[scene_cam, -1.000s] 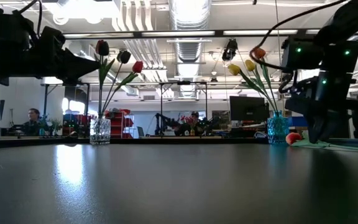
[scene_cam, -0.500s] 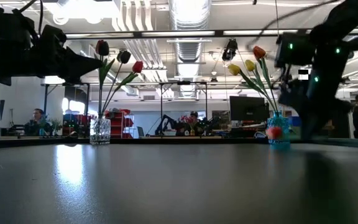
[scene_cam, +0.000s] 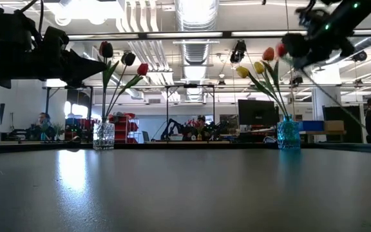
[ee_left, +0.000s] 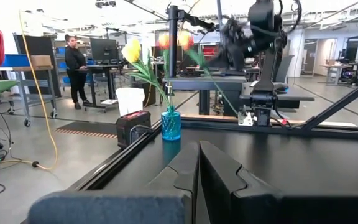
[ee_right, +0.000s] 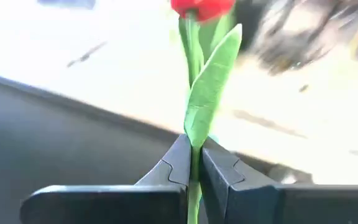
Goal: Sort flowers into vase by color
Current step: Put the orange tulip into the blue flower vase
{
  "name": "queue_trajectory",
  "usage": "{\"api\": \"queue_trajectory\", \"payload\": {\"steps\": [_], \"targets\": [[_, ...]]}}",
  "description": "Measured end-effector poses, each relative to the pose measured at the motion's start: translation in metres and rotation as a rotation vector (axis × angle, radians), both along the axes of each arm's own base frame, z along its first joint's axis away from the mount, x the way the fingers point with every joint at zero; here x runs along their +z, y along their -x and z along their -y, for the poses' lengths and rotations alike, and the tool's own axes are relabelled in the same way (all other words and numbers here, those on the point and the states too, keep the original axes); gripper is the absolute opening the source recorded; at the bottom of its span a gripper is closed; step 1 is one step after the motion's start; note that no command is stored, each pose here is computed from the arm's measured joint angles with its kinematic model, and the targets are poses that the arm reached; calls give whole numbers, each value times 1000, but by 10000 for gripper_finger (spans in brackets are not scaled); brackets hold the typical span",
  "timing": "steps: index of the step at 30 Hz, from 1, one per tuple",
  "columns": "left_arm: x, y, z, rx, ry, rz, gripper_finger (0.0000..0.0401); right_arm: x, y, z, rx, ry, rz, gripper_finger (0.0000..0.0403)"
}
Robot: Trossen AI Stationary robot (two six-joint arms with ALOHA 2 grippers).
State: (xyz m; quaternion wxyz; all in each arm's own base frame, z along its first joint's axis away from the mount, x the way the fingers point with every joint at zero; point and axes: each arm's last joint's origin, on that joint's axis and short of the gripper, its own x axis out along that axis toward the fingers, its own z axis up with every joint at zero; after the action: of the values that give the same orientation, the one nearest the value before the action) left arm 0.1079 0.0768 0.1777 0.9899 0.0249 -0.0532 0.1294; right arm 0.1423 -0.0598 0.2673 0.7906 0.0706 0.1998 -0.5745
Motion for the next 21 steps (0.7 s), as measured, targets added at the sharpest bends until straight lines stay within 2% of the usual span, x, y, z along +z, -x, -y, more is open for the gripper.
{"api": "queue_trajectory", "payload": {"steps": [4,12,16,21], "targets": [[0,0,0,1,-1,3,0,29,10,0,-78,217,65,13],[0,0,0,1,-2,5,0,71,8,4,-50,546,174,13],[0,0,0,1,-2,5,0,73,2,15,-7,619,204,13],[1,0,0,1,-2,5,0,60,-11,40,0,604,168,12]]}}
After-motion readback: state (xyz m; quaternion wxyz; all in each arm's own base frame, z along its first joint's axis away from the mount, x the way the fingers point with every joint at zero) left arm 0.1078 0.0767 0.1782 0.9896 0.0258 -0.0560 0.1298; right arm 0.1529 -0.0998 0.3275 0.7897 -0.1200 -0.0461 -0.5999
